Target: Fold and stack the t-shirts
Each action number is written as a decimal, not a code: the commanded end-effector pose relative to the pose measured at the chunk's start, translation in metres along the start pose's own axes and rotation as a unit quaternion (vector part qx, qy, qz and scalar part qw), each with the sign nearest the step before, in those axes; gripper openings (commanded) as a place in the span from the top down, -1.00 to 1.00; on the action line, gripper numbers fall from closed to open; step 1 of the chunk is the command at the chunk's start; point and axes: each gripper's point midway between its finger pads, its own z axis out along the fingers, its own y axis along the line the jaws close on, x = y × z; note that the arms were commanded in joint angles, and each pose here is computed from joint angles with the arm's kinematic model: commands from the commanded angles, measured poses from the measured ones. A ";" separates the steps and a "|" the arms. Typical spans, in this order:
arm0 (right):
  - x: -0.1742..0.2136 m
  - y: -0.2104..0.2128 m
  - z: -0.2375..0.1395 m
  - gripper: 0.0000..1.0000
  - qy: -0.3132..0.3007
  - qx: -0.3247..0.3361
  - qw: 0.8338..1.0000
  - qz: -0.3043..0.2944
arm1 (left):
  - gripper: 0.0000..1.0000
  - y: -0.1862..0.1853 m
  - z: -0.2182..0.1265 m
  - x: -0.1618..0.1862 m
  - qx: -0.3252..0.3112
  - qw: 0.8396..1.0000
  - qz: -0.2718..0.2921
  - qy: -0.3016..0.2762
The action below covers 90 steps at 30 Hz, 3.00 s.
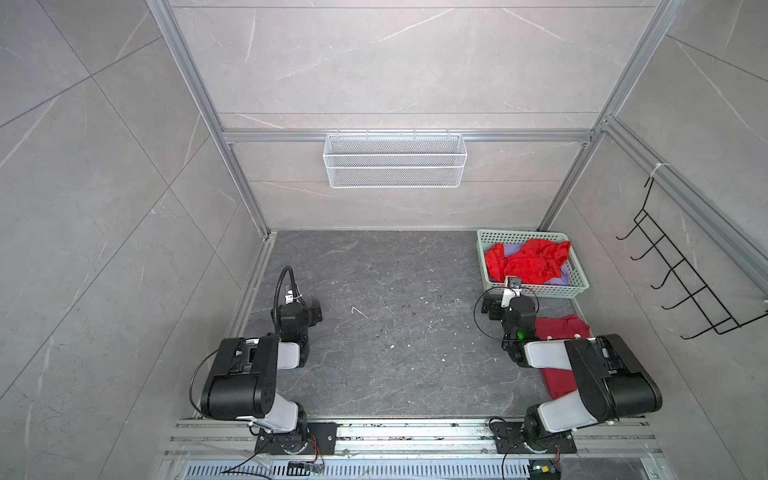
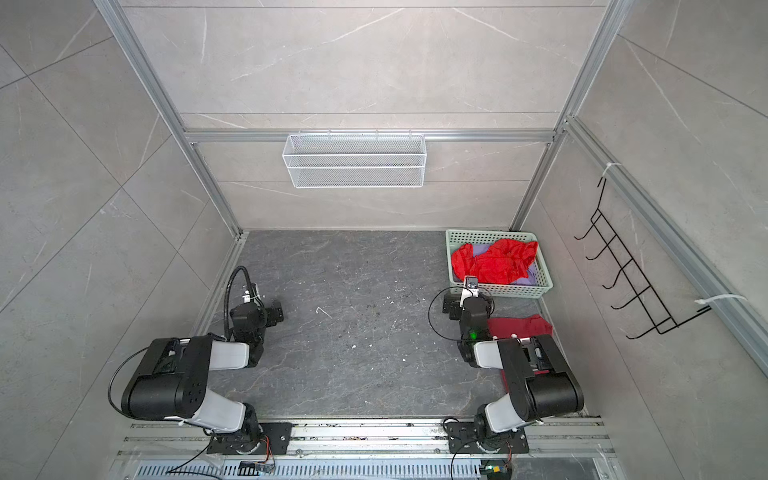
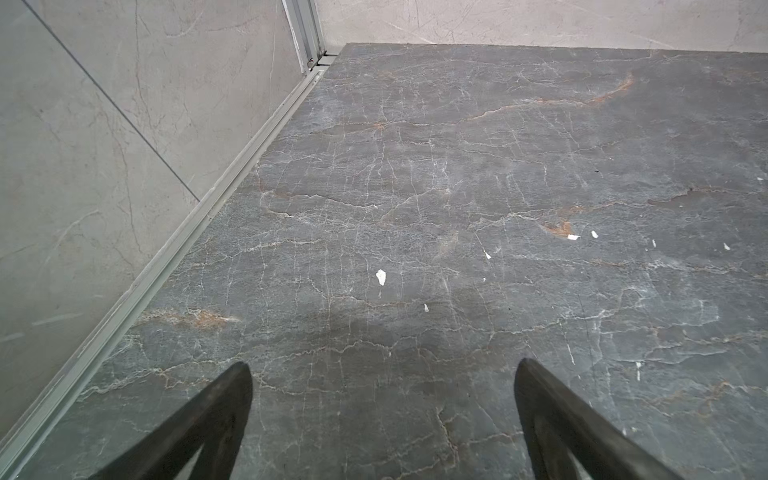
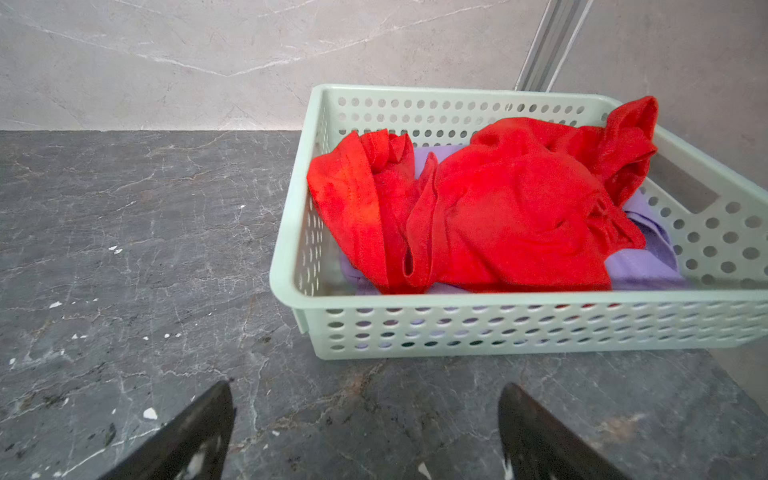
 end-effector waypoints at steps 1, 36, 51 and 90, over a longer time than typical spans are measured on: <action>0.001 0.001 -0.001 -0.99 -0.001 -0.003 1.000 0.001 | -1.00 -0.001 -0.001 -0.020 0.006 0.999 -0.015 -0.031; 0.001 0.001 -0.001 -0.99 -0.001 -0.004 1.000 0.001 | -1.00 -0.001 0.000 -0.020 0.006 0.999 -0.016 -0.031; -0.032 0.018 -0.005 -0.98 0.055 -0.048 0.997 -0.024 | -1.00 0.013 -0.033 -0.059 -0.021 0.997 -0.068 0.019; -0.031 0.205 -0.174 -0.88 0.220 -0.210 0.927 0.221 | -0.99 -0.211 -0.223 -0.090 0.397 0.856 -0.298 0.144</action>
